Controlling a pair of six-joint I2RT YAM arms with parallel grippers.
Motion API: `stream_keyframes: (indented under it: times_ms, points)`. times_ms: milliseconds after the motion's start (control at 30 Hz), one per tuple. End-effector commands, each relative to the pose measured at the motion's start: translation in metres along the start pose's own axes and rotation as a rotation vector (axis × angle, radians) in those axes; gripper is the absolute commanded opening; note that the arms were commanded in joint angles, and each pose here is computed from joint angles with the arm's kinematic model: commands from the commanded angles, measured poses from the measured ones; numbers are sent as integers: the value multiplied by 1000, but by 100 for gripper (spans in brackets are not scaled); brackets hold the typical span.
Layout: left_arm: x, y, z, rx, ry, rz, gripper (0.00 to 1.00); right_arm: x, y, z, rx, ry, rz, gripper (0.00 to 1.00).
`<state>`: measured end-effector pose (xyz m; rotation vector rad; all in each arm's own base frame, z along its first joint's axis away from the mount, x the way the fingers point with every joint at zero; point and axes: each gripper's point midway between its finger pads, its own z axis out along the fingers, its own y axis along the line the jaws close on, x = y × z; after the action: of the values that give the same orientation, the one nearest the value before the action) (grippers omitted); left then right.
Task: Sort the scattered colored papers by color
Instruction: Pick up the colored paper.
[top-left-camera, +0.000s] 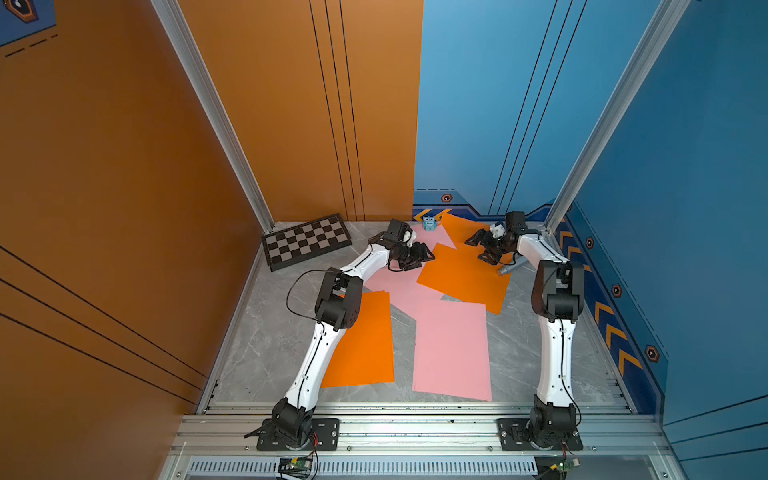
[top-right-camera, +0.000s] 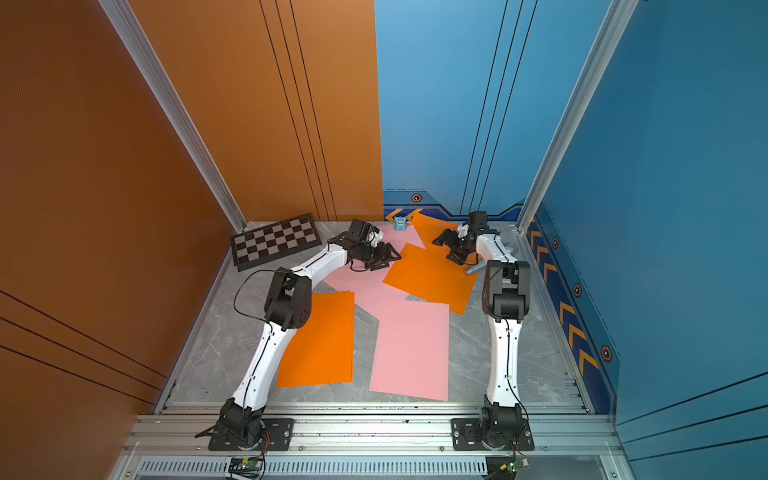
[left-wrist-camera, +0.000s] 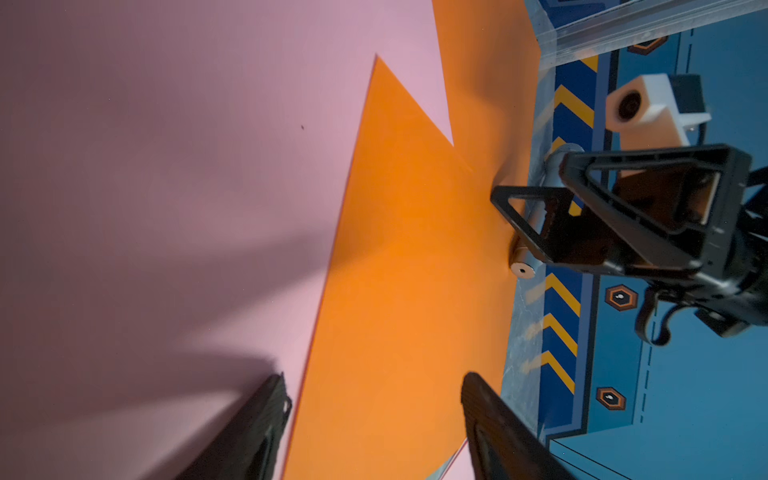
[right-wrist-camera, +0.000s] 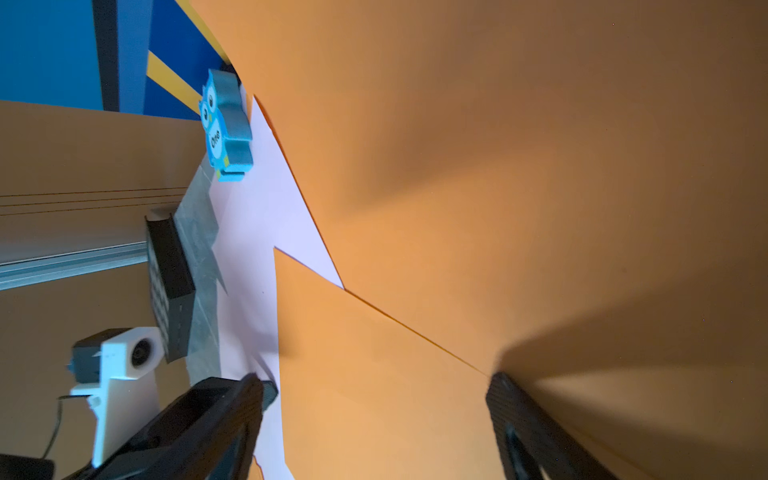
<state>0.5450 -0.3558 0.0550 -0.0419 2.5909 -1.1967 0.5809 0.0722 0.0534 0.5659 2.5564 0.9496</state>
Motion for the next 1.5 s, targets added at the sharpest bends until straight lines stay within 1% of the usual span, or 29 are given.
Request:
stream_keyframes:
  times_ms: [0,167,233,333,433,600,767,933,1167,1467]
  points:
    - [2,16,10,-53,-5,-7,70,16,-4,-30,134,-32,-49,89]
    - [3,19,12,-52,2,-19,70,42,-23,-70,241,-105,-64,90]
    - [4,20,12,-49,6,-22,71,51,-30,-90,266,-150,-41,90]
    - [5,17,12,-40,12,-20,71,72,-49,-104,293,-158,4,91]
    - [5,13,12,-28,15,-19,71,92,-64,-107,317,-136,21,91]
    - [7,7,12,-7,28,-17,71,110,-90,-103,357,-94,57,94]
    - [14,-1,13,15,51,-14,71,114,-102,-99,386,-81,65,96]
    - [24,-1,16,13,83,-24,72,126,-112,-81,373,-20,83,97]
    - [37,9,23,-10,124,-51,73,141,-95,-47,239,34,92,97]
    - [41,7,21,16,152,-74,76,142,-61,-26,116,78,69,98]
